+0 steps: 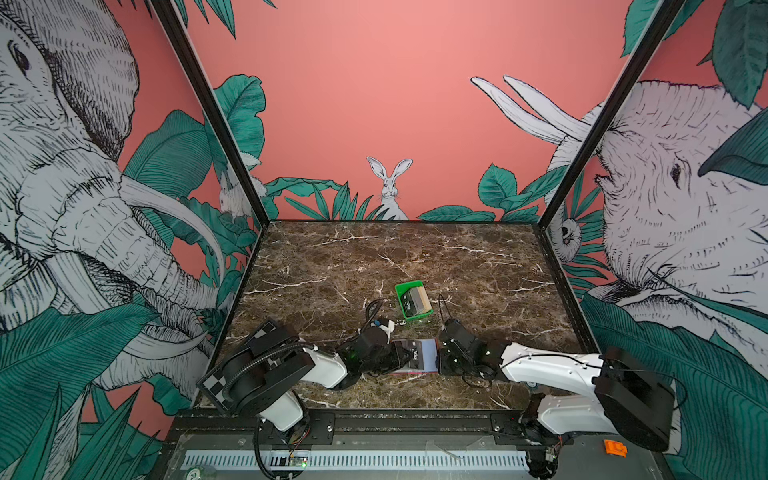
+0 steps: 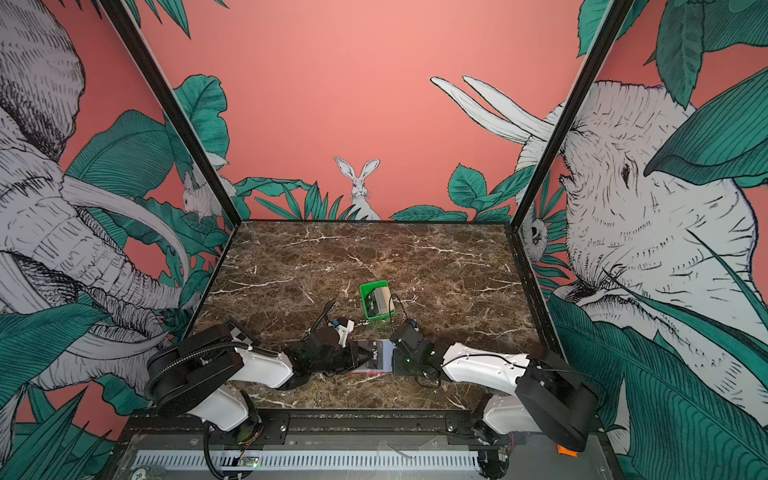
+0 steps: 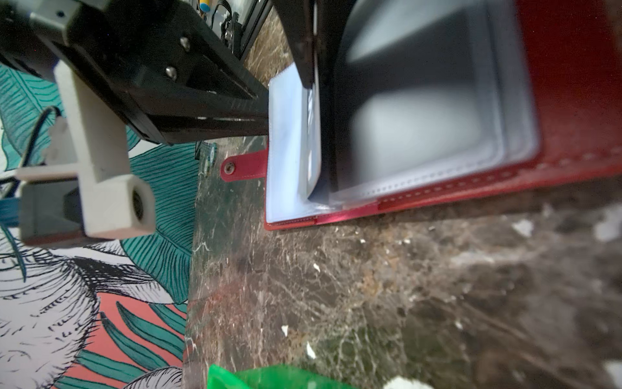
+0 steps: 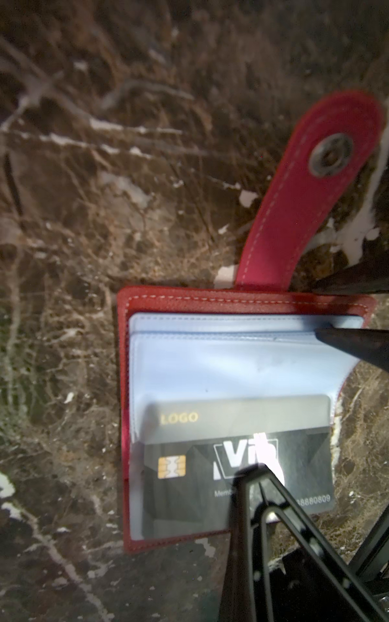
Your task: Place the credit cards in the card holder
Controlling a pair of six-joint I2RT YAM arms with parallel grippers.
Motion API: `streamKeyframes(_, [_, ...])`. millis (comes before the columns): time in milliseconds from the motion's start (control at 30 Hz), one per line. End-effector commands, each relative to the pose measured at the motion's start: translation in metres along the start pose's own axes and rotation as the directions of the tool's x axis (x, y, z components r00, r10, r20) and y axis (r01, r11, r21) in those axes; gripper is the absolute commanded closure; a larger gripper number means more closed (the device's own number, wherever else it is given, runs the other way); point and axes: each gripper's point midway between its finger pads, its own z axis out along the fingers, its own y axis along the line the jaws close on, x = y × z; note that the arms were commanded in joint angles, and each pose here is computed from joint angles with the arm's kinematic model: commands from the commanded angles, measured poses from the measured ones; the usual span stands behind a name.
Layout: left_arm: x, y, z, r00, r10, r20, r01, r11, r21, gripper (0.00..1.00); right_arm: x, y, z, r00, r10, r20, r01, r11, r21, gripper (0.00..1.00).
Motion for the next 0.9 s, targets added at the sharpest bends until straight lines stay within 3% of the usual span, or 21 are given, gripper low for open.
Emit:
streamKeyframes(0, [0.012, 0.026, -0.003, 0.999, -0.016, -0.047, 0.009, 0.991, -0.134, 0.91, 0.009, -0.014, 0.007, 1.0, -0.005, -0.027, 0.007, 0.997, 0.072, 0.81])
streamKeyframes(533, [0.009, 0.036, -0.024, 0.997, 0.035, -0.062, -0.052, 0.954, -0.296, 0.79, 0.011, -0.017, 0.008, 0.999, -0.023, -0.044, 0.028, 0.994, 0.109, 0.85])
streamKeyframes(633, [0.008, 0.035, -0.025, 0.996, 0.047, -0.069, -0.066, 0.95, -0.304, 0.73, 0.01, -0.015, 0.008, 0.999, -0.028, -0.046, 0.032, 0.994, 0.103, 0.85])
streamKeyframes(867, [0.006, 0.043, -0.025, 0.994, 0.067, -0.081, -0.092, 0.925, -0.368, 0.76, 0.011, -0.013, 0.009, 0.998, -0.033, -0.046, 0.038, 0.994, 0.099, 0.86])
